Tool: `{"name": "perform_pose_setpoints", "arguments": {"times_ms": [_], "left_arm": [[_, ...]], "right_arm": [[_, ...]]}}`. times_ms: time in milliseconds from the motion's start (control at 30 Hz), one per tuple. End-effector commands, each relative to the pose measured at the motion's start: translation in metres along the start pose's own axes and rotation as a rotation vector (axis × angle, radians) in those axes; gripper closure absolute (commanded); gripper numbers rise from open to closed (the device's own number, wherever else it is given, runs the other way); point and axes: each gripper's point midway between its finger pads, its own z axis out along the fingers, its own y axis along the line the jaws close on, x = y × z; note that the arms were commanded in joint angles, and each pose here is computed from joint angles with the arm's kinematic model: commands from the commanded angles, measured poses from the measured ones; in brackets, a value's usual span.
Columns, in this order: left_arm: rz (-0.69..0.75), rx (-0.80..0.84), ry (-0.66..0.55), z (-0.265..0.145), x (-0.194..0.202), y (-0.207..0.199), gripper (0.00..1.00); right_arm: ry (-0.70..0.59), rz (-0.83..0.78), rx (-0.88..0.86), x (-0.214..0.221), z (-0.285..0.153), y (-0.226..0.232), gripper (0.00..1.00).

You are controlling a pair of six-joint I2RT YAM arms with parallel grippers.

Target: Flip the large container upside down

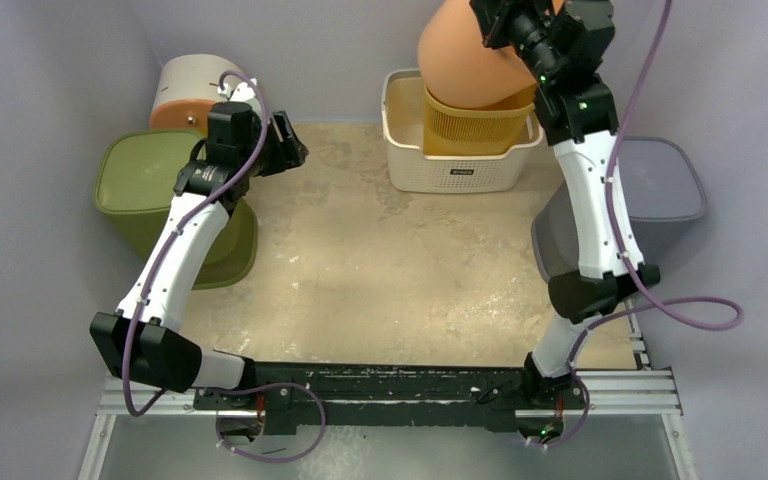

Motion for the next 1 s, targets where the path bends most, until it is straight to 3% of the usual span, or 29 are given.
{"name": "perform_pose_setpoints", "arguments": {"times_ms": [0, 167, 267, 633, 967], "left_arm": [[0.01, 0.041, -0.122, -0.03, -0.038, -0.015, 0.39], [0.01, 0.036, -0.156, -0.04, -0.049, -0.017, 0.39], [0.016, -0.01, -0.228, -0.057, -0.074, -0.014, 0.38], [-0.052, 0.05, -0.434, -0.109, -0.133, -0.038, 0.35], [-0.146, 0.12, -0.589, -0.163, -0.166, -0.053, 0.34]], "right_arm": [[-0.377, -0.044, -0.13, -0.138, -0.07, 0.043, 1.0], [-0.425, -0.03, -0.214, -0.163, -0.097, 0.064, 1.0], [-0.382, 0.002, -0.287, -0.158, -0.1, 0.079, 1.0], [-0.159, 0.164, -0.512, -0.084, -0.1, 0.168, 1.0], [0.128, 0.304, -0.555, 0.023, -0.117, 0.23, 1.0]]}}
